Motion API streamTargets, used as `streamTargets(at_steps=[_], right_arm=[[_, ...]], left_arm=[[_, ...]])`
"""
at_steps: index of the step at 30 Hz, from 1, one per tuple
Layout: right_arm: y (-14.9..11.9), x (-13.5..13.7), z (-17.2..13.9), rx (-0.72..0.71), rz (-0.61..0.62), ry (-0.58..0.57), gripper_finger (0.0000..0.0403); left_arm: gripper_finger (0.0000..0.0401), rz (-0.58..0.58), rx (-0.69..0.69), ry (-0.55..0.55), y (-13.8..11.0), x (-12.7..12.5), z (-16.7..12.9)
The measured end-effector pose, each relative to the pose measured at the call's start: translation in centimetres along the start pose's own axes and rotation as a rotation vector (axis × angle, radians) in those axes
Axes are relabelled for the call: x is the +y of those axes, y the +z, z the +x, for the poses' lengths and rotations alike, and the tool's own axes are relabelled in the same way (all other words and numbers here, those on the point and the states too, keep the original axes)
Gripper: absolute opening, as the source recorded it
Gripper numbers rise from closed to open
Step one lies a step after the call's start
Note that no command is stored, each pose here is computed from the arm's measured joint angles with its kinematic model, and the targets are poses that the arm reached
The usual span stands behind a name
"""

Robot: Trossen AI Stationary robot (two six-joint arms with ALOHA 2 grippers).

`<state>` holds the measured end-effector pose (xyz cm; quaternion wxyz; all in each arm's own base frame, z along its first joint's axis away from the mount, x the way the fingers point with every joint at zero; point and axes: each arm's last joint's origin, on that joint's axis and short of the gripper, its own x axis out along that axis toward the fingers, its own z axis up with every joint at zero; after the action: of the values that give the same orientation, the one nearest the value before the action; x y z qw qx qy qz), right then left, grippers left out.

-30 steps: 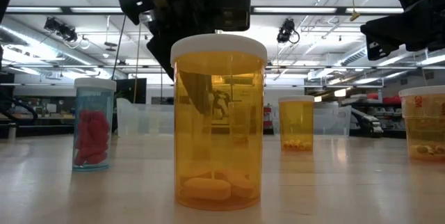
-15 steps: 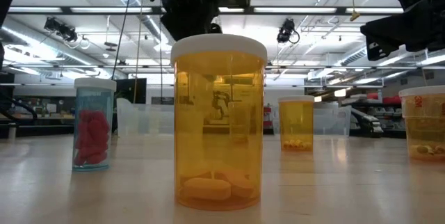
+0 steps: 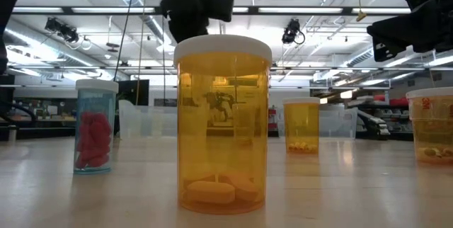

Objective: Pick and place medicine bottles into bin by pill shape (circle, oval)
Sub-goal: Put the small orange pill bottle into the left transparent bin

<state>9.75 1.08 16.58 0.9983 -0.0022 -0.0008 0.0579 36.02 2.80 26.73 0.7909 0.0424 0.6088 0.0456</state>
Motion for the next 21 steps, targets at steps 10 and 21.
streamTargets(at_steps=[10,21], right_arm=[[0.0,0.0,0.0,0.000,0.000,0.000,0.0057],[0.0,0.0,0.0,0.000,0.000,0.000,0.0057]], left_arm=[[0.0120,-0.134,0.015,0.089,-1.8,7.7,-0.5],[0.0125,-0.311,-0.041,0.155,-3.4,13.5,0.0]])
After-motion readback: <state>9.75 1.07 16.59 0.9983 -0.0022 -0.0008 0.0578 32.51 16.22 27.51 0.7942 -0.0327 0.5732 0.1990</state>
